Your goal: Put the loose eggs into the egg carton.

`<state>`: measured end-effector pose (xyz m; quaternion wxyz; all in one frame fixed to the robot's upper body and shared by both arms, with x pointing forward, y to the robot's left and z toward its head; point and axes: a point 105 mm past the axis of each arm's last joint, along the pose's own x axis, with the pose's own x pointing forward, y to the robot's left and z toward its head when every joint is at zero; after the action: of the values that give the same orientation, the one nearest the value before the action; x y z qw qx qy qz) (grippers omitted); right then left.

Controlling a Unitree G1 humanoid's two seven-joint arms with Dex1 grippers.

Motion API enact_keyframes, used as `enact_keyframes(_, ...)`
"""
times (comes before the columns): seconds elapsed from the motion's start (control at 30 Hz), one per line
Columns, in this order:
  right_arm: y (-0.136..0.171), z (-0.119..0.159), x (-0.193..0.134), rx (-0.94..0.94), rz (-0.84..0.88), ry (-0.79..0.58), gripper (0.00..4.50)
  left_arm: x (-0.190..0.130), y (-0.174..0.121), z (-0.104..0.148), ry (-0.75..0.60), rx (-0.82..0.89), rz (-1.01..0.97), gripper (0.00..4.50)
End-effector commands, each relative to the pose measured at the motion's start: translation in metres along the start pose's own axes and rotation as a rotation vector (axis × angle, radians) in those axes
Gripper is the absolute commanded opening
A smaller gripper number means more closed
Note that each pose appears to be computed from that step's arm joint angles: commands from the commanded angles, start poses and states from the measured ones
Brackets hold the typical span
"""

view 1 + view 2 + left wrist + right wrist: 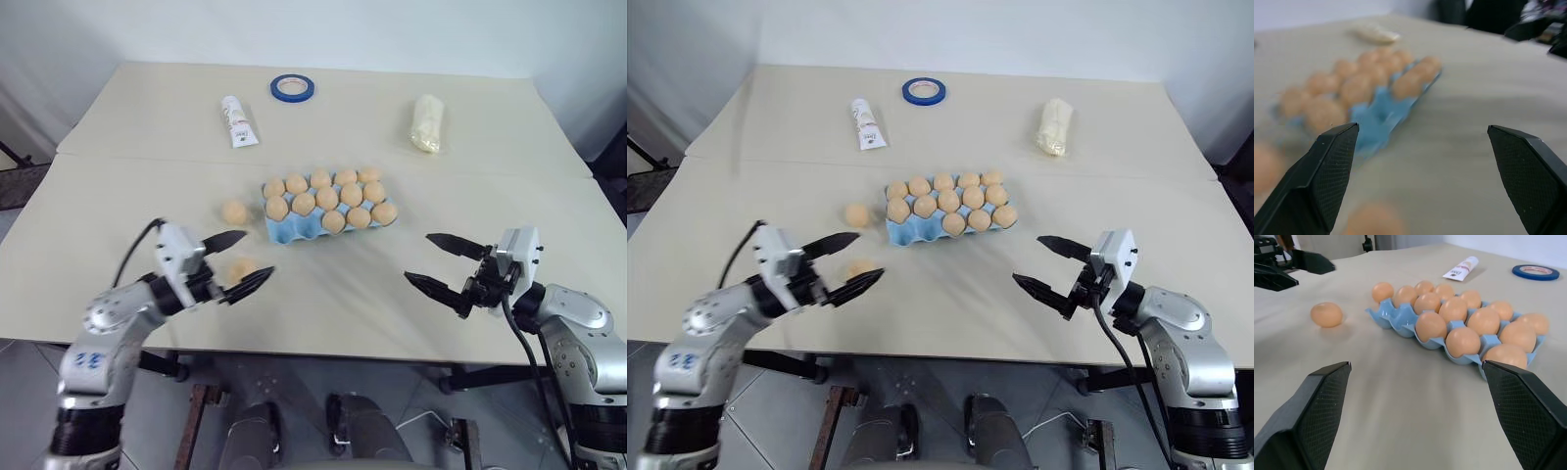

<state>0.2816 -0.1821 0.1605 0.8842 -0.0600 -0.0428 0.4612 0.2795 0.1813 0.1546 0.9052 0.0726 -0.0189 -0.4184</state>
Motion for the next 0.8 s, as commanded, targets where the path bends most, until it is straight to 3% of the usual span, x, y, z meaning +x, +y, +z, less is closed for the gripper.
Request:
enact_keyframes(0.03,-0.002,0.009,-0.001,-0.024,0.02,-0.015,4.5,-0.036,0.017,-0.004,0.025,0.009,0.056,4.49)
enact_keyframes(0.17,-0.004,0.01,0.001,-0.029,0.025,-0.015,4.5,-0.059,0.03,-0.013,0.064,0.02,0.112,4.49)
enact_keyframes(0.33,-0.004,0.01,0.004,-0.029,0.029,-0.017,4.5,-0.055,0.03,-0.006,0.049,0.034,0.118,4.49)
enact_keyframes(0.57,-0.006,0.011,0.006,-0.036,0.03,-0.016,4.5,-0.022,0.029,0.003,-0.007,0.076,0.101,4.49)
enact_keyframes(0.8,-0.006,0.011,0.006,-0.04,0.026,-0.01,4.5,0.007,0.024,-0.009,-0.006,0.054,0.026,4.49)
